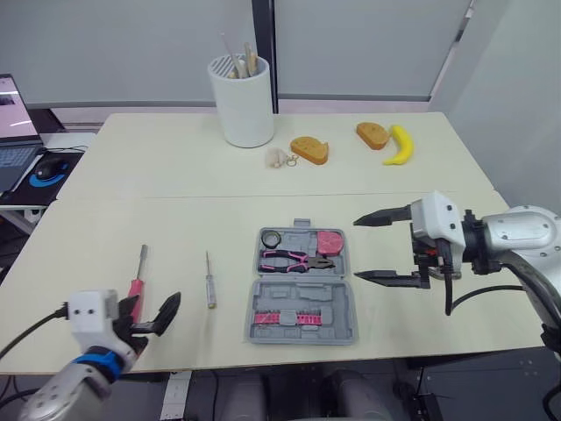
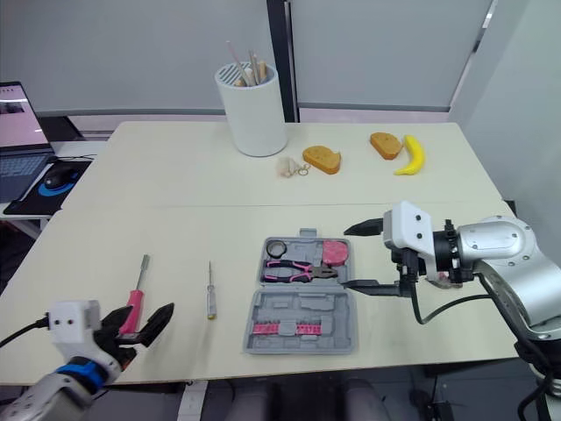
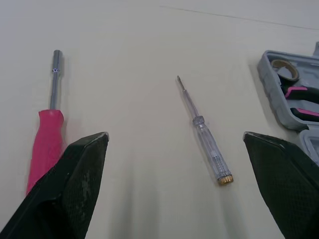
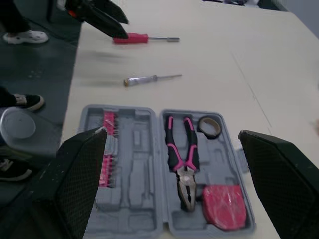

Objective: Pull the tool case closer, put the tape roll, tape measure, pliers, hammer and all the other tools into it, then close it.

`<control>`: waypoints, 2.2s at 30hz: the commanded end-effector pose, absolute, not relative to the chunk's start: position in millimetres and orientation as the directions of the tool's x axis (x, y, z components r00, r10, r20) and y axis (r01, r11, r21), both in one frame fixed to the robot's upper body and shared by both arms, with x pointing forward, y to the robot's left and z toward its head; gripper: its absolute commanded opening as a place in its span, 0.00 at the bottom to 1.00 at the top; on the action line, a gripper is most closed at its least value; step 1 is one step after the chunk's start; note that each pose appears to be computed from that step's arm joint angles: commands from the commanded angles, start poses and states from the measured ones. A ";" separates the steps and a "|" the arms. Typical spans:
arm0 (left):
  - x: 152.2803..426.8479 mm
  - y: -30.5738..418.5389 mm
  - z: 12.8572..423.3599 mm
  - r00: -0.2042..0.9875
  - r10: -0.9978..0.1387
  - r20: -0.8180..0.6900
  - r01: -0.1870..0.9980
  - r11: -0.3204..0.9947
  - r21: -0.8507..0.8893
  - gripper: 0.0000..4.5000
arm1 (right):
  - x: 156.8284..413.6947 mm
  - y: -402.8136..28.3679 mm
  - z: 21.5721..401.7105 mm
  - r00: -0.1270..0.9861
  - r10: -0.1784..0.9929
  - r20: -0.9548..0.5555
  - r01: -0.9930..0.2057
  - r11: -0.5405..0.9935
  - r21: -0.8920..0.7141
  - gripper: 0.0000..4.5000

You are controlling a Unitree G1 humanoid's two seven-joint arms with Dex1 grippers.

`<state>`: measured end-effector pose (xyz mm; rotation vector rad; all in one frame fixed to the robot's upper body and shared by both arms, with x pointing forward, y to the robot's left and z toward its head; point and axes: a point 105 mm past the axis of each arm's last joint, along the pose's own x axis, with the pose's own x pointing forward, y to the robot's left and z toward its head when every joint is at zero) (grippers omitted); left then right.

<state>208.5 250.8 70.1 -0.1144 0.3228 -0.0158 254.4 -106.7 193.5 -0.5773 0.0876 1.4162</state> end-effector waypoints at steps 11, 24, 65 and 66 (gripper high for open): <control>253.2 217.8 47.6 0.932 0.088 -0.350 -0.094 0.996 -0.002 1.00 | 256.2 -91.0 194.4 0.078 0.909 -0.409 -0.943 -0.066 -0.325 1.00; 281.3 212.4 8.8 0.897 0.122 -0.425 -0.112 0.993 0.047 1.00 | 254.9 -92.7 187.8 0.076 0.900 -0.428 -0.947 -0.069 -0.314 1.00; 267.2 125.2 113.0 0.283 -0.859 -0.427 0.918 0.115 0.379 0.04 | 228.5 -110.2 173.3 0.261 0.858 -0.443 -0.942 0.127 -0.309 1.00; 268.9 120.6 109.9 0.220 -0.848 -0.482 0.924 0.024 0.381 0.04 | 225.1 -111.1 169.5 0.269 0.849 -0.455 -0.943 0.135 -0.305 1.00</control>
